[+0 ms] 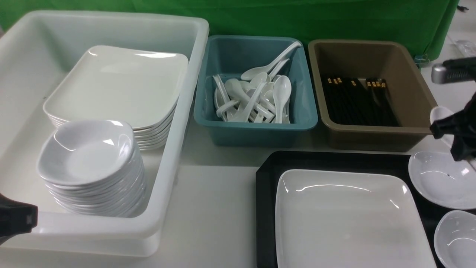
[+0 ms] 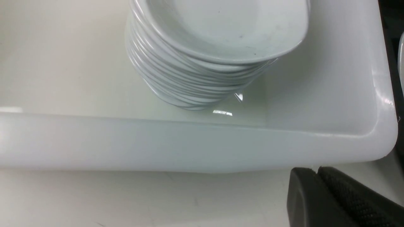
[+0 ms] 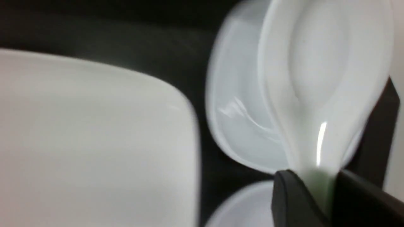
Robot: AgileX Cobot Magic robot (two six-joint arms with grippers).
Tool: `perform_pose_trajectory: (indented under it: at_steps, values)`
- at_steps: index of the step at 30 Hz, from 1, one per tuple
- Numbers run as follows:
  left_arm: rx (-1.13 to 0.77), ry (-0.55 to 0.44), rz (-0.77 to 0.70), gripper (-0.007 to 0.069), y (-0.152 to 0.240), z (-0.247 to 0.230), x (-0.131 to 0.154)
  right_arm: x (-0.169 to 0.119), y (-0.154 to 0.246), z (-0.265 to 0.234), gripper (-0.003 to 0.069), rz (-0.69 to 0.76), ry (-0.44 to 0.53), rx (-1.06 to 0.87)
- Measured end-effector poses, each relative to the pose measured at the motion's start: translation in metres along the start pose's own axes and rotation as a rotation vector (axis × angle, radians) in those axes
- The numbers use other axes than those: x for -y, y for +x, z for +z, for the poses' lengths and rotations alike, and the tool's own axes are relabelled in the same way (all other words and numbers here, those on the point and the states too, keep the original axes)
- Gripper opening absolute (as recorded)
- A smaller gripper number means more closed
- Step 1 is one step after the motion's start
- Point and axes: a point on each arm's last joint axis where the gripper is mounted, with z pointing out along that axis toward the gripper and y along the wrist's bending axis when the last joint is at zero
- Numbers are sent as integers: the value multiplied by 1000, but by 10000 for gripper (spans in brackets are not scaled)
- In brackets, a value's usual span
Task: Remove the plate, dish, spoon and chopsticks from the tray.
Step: Use the right arm to put the soup spoon into the small storage box in the middle
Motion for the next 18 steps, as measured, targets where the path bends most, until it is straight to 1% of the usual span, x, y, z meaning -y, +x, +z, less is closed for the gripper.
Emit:
perform_pose_trajectory:
  at_steps: [2,3,4,5,6,10,12,16,18]
  values:
    - [11,-1,0,18,-1,0,0,-23,-11,-20,175,-53,-72,119]
    - [13,-1,0,18,-1,0,0,-26,-13,-22,175,-59,-81,131]
    - [26,-2,0,18,-2,0,0,-49,-26,-37,175,-115,-151,235]
    - [34,-3,0,18,-3,0,0,-64,-38,-45,175,-140,-197,295]
    - [38,-3,0,18,-3,0,0,-71,-42,-48,175,-153,-213,323]
    - [50,6,-5,18,-5,0,1,-123,-91,-55,175,-224,-299,523]
    - [51,12,-9,18,-5,0,1,-142,-110,-44,175,-225,-320,559]
    - [35,16,-10,18,-3,0,1,-165,-138,-22,177,-200,-352,600]
    - [25,17,-10,18,-2,0,2,-178,-150,0,230,-191,-360,586]
